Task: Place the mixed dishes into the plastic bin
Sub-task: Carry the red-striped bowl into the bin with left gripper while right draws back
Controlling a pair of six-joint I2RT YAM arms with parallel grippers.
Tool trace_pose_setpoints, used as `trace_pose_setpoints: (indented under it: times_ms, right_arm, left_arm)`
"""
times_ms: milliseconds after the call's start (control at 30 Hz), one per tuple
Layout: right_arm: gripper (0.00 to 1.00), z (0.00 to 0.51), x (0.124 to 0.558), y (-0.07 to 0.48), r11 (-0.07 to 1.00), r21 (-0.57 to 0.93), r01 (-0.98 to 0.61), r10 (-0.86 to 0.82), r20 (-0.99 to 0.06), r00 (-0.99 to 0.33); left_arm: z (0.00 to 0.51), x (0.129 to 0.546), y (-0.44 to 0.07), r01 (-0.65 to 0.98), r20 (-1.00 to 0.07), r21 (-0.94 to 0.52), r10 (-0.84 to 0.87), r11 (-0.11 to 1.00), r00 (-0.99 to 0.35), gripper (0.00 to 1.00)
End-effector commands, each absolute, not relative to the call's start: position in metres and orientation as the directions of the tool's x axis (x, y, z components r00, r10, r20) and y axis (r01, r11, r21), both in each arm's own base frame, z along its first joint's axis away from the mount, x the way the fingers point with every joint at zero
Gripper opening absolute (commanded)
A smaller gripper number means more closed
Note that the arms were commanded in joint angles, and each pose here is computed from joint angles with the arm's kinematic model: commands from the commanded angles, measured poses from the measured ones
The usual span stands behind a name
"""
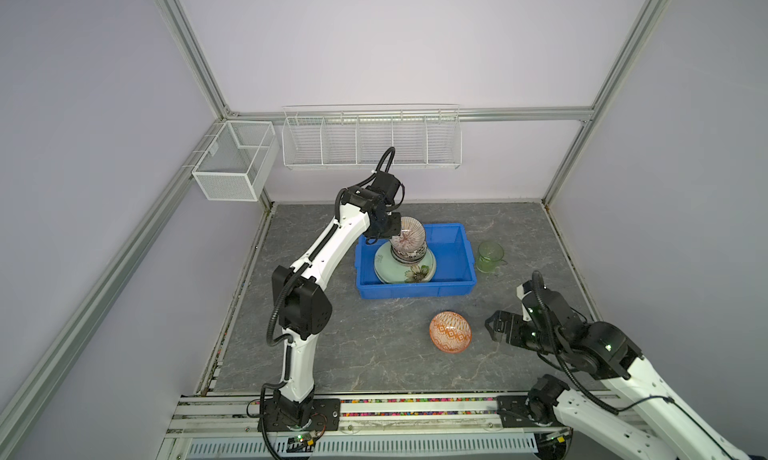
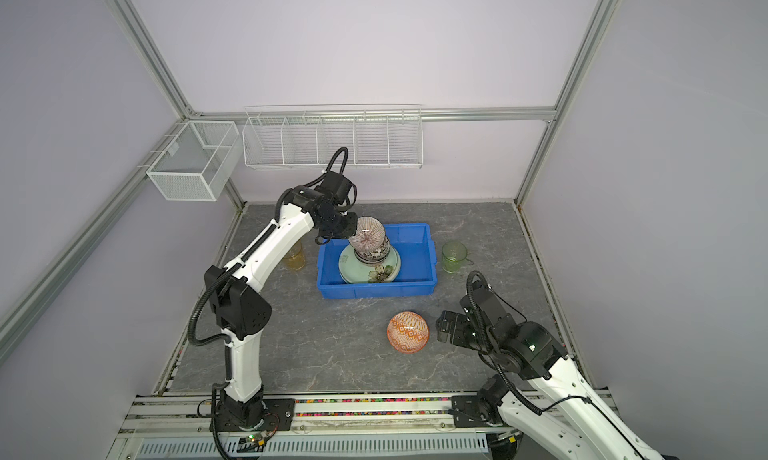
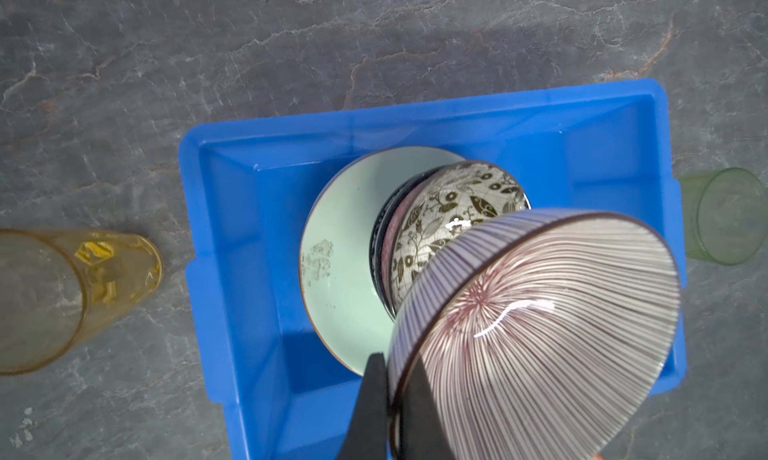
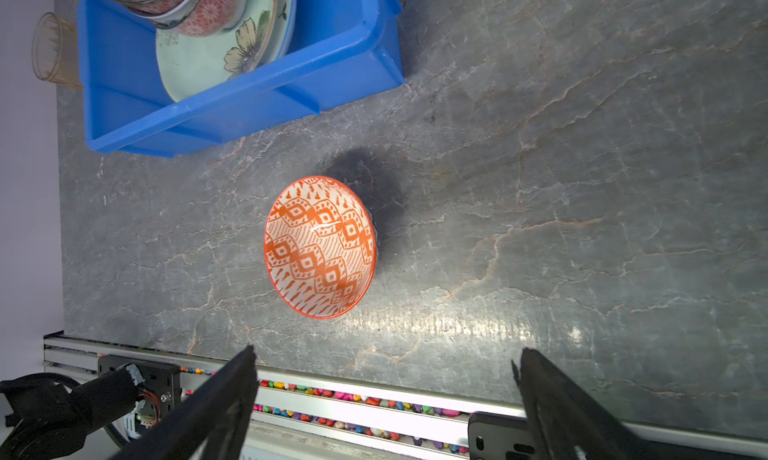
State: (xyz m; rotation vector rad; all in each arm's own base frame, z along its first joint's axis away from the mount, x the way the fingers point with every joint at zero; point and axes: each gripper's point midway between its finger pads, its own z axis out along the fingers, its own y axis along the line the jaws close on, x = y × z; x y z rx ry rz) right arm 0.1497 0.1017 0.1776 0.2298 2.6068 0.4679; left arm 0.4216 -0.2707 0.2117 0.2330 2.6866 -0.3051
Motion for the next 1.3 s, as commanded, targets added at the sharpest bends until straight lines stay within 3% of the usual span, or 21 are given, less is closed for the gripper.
trace_pose_setpoints:
  times_ms: [0,1267]
  right_arm:
    - [1.00,0.169,0.144,0.096,0.927,0.354,0.124,0.271,-0.404,-0.874]
    - [1.00,0.158,0.131,0.079,0.935,0.318,0.158,0.283,-0.397,-0.873]
  left_arm:
    - [0.217,0.425,-0.272,0.237,-0.431,-0.163,0.147,0.958,-0.891,0.00]
    - [0.154,0.435,-0.288,0.235,-0.328,-0.167,0.170,0.958,-0.929,0.00]
